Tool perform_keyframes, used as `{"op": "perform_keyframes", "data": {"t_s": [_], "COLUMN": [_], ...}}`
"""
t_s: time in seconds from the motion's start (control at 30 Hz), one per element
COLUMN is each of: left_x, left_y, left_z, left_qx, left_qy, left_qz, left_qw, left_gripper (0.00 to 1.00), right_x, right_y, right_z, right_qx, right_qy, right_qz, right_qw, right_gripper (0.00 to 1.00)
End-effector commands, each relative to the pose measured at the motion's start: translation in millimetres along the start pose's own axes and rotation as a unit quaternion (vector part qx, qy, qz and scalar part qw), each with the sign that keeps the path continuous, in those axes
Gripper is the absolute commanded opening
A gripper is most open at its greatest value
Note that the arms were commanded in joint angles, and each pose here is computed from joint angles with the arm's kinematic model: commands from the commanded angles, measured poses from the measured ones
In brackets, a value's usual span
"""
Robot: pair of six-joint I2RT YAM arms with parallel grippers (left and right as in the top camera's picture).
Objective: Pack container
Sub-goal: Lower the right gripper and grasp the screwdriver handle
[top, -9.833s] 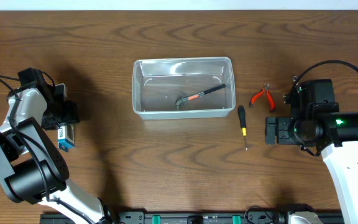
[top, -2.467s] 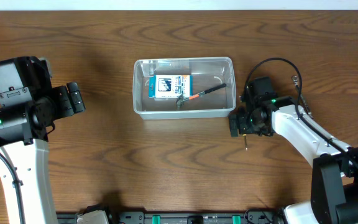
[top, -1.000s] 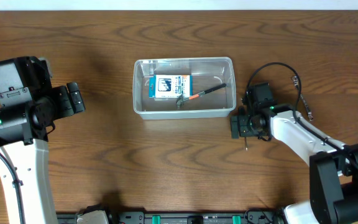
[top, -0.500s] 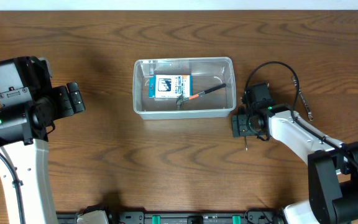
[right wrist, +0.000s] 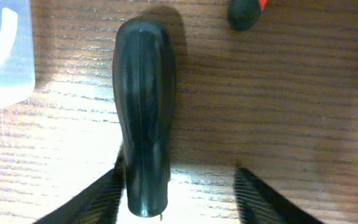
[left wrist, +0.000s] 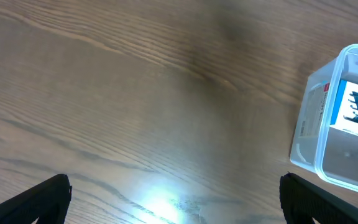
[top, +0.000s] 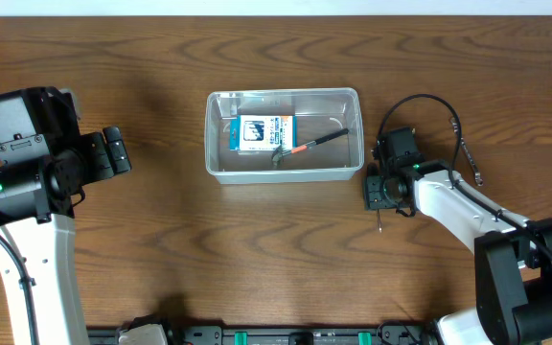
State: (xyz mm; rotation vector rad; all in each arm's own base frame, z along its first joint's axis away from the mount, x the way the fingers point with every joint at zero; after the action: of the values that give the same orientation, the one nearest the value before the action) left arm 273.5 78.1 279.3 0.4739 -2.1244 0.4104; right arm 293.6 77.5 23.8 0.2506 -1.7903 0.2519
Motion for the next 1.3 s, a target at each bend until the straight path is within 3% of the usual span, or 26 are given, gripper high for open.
{"op": "perform_keyframes", "data": {"t_s": [0.0, 0.07, 0.3, 0.47, 1.07, 1.27], "left_x": [1.1, 1.1, 1.1, 1.1, 1.1, 1.1], "left_y": [1.6, 1.6, 0.4, -2.3, -2.3, -2.3], "left_z": [1.1, 1.1, 1.3, 2.0, 2.0, 1.9], "left_qx": [0.01, 0.01, 0.01, 0.009, 0.01, 0.009], "left_qy": [-0.001, -0.001, 0.0, 0.003, 0.003, 0.003], "left_qz": [-0.001, -0.001, 0.003, 0.012, 0.012, 0.013], "left_qw": [1.0, 1.0, 1.0, 1.0, 1.0, 1.0], "left_gripper": [0.98, 0.98, 0.98, 0.98, 0.98, 0.98], "right_x": [-13.8, -13.8, -13.8, -13.8, -13.8, -13.8], "right_y": [8.9, 8.9, 9.0, 9.0, 9.0, 8.9], "right_z": [17.4, 17.4, 17.5, 17.6, 17.5, 17.4], "right_qx": [-0.003, -0.003, -0.003, -0.003, -0.003, -0.003], "right_qy": [0.036, 0.036, 0.036, 0.036, 0.036, 0.036], "right_qz": [-0.023, -0.023, -0.024, -0.024, -0.024, -0.023], "right_qw": [0.999, 0.999, 0.999, 0.999, 0.999, 0.999], "right_gripper": [0.48, 0.43, 0.4, 0.22, 0.14, 0.01]}}
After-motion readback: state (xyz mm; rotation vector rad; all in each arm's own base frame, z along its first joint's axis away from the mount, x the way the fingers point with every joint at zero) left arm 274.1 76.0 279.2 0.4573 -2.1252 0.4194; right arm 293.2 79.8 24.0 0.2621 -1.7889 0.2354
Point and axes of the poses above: each gripper's point midway between its finger pads, its own x axis back along the fingers, its own y axis along the line the jaws close on, z = x × y, the point moved 3 cm from there along x, back along the fingers, and after that the axes turned 14 degrees about x, right-handed, at the moved point
